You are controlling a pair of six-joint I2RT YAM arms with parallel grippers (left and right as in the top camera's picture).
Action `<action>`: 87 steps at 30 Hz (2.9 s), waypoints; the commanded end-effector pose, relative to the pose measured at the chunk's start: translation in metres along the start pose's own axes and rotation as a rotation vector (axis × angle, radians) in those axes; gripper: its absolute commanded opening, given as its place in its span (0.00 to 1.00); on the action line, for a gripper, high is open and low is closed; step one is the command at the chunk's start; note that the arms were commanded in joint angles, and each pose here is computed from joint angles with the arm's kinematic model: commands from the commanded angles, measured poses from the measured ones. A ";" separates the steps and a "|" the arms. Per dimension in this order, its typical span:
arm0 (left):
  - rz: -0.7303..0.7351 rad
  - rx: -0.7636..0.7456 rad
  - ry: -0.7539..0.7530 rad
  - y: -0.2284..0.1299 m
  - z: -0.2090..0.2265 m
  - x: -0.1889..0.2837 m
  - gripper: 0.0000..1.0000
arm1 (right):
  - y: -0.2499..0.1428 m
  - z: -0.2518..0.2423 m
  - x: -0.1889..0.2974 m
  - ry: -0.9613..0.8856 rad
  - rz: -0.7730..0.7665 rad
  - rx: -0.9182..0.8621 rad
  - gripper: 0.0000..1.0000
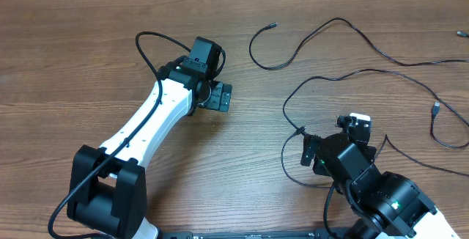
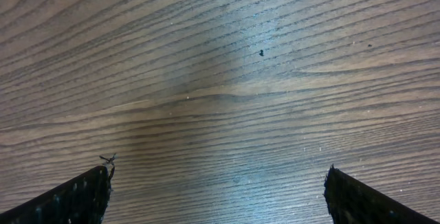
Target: Untangle cables
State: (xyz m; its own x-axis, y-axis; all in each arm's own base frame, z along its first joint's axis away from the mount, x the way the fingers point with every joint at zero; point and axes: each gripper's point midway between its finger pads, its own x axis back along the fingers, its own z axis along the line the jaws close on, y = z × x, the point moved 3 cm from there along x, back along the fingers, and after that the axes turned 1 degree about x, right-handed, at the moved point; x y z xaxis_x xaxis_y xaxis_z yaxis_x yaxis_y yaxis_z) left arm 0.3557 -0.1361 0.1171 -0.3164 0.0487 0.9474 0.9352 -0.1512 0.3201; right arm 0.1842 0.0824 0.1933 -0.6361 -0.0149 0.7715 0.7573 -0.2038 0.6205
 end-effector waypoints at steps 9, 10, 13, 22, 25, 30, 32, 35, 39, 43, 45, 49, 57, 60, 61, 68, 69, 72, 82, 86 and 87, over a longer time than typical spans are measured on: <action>0.007 0.009 0.014 -0.002 0.002 -0.003 1.00 | 0.008 0.002 0.006 0.014 -0.026 -0.009 1.00; 0.007 0.009 0.014 -0.002 0.002 -0.003 0.99 | 0.008 0.002 0.006 0.014 -0.026 -0.009 1.00; 0.007 0.009 0.014 -0.002 0.002 -0.003 1.00 | 0.008 0.002 0.006 0.014 -0.026 -0.009 1.00; 0.007 0.009 0.014 -0.002 0.002 -0.003 1.00 | 0.008 0.002 0.006 0.014 -0.026 -0.009 1.00; 0.007 0.009 0.015 -0.002 0.002 -0.003 1.00 | 0.008 0.002 0.006 0.014 -0.026 -0.009 1.00; -0.020 -0.019 0.048 0.001 0.007 0.004 1.00 | 0.008 0.002 0.006 0.014 -0.026 -0.009 1.00; -0.055 -0.021 0.060 0.005 0.007 0.013 0.99 | 0.008 0.002 0.006 0.014 -0.026 -0.009 1.00; -0.182 -0.020 0.045 0.022 0.002 0.034 1.00 | 0.008 0.002 0.006 0.014 -0.026 -0.009 1.00; -0.447 -0.024 -0.017 0.048 -0.007 0.071 1.00 | 0.008 0.002 0.006 0.014 -0.026 -0.009 1.00; -0.705 -0.033 -0.062 0.055 -0.006 0.110 1.00 | 0.008 0.002 0.006 0.014 -0.026 -0.009 1.00; -0.839 -0.041 -0.077 0.052 -0.004 0.132 0.99 | 0.008 0.002 0.006 0.014 -0.026 -0.009 1.00; -1.076 -0.037 -0.098 0.039 0.005 0.174 1.00 | 0.008 0.002 0.006 0.014 -0.026 -0.009 1.00; -1.312 0.001 -0.128 0.002 0.042 0.215 0.99 | 0.008 0.002 0.006 0.014 -0.026 -0.009 1.00; -1.364 -0.001 -0.126 -0.014 0.054 0.225 1.00 | 0.008 0.002 0.006 0.014 -0.026 -0.009 1.00; -1.379 0.002 -0.118 -0.019 0.059 0.228 1.00 | 0.008 0.002 0.006 0.014 -0.026 -0.009 1.00; -1.466 0.053 -0.021 -0.064 0.088 0.223 1.00 | 0.008 0.002 0.006 0.014 -0.026 -0.009 1.00; -1.472 0.057 -0.013 -0.069 0.090 0.220 0.99 | 0.008 0.002 0.006 0.014 -0.026 -0.009 1.00; -1.489 0.064 0.003 -0.083 0.092 0.209 0.99 | 0.008 0.002 0.006 0.014 -0.026 -0.009 1.00; -1.489 0.079 0.002 -0.113 0.092 0.155 1.00 | 0.008 0.002 0.006 0.014 -0.026 -0.009 1.00; -1.444 0.093 0.011 -0.119 0.094 0.146 1.00 | 0.008 0.002 0.006 0.014 -0.026 -0.009 1.00; -1.435 0.101 0.019 -0.121 0.095 0.144 0.99 | 0.008 0.002 0.006 0.014 -0.026 -0.009 1.00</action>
State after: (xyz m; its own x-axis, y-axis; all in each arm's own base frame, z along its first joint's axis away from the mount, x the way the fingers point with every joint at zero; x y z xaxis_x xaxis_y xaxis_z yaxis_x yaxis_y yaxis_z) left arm 0.2163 -0.0197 0.2118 -0.9814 0.1003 -0.1634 -0.1539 0.0958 0.9834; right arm 0.1841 0.0824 0.1934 -0.6359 -0.0150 0.7717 0.7576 -0.2029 0.6204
